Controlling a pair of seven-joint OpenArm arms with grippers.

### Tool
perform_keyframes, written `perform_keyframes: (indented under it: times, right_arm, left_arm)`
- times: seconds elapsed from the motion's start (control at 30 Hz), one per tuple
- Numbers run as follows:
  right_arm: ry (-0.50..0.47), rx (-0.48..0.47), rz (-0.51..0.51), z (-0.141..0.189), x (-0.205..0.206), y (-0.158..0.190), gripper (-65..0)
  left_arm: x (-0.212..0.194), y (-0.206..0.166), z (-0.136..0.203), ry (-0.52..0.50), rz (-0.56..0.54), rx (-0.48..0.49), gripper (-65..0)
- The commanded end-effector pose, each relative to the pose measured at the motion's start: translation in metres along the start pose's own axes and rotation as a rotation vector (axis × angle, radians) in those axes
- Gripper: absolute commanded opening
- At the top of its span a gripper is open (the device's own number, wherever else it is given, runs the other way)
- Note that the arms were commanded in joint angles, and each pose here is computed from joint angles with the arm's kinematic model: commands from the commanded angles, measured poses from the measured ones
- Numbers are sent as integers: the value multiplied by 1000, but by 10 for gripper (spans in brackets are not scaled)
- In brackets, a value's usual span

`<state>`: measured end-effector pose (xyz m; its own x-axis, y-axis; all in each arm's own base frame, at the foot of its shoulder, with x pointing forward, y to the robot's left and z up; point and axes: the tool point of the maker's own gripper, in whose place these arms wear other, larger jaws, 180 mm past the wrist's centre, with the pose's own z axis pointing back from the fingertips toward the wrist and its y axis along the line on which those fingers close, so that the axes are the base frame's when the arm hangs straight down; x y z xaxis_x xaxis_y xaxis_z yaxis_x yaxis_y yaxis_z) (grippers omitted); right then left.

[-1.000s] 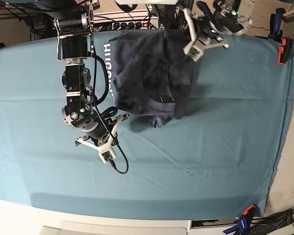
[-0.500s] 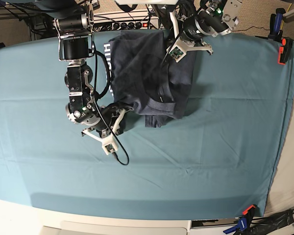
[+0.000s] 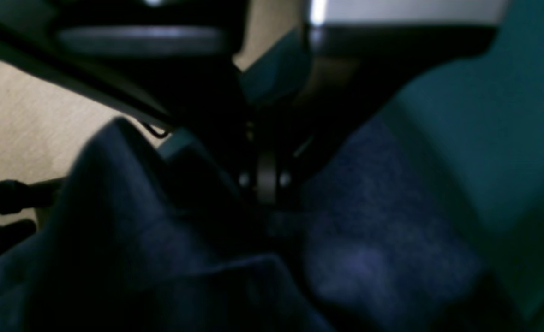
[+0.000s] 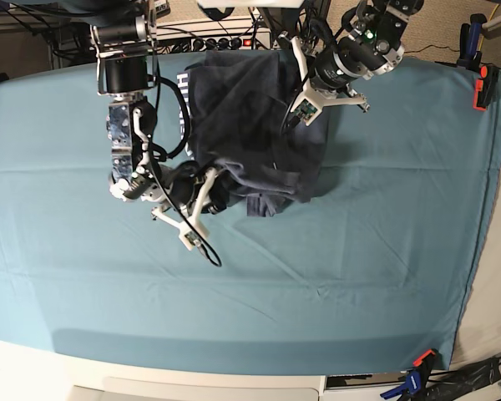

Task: Fold the T-shirt properly
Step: 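Grasp the bundle's side with the left gripper and lift it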

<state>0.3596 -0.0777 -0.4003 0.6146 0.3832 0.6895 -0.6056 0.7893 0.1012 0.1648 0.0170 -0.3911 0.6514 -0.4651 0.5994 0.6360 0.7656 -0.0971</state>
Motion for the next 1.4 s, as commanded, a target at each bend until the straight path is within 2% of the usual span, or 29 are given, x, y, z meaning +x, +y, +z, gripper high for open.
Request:
perform_keyframes:
  times: [0.0, 0.13, 0.27, 0.53, 0.83, 1.07, 1.37]
  right_arm:
    - [59, -32, 28, 6, -11, -11, -650]
    - [89, -67, 42, 16, -23, -29, -650]
    - [101, -94, 54, 24, -28, -42, -650]
    - [72, -98, 58, 25, -23, -45, -650]
    - [47, -93, 55, 25, -19, -43, -650]
    - [42, -93, 55, 25, -18, -43, -650]
    - [20, -73, 38, 24, -14, -40, -650]
  left_arm:
    - [1, -1, 2, -2, 1, -4, -650]
    - [-20, -2, 4, 115, 2, -7, -650]
    - [-28, -5, 10, 146, -5, -18, -650]
    - [-21, -23, 37, 96, -24, -40, -650]
    - [-10, -27, 36, 17, -11, -50, -650]
    - [-20, -16, 31, 50, -12, 5, -650]
    - [-27, -13, 24, 65, -12, 12, -650]
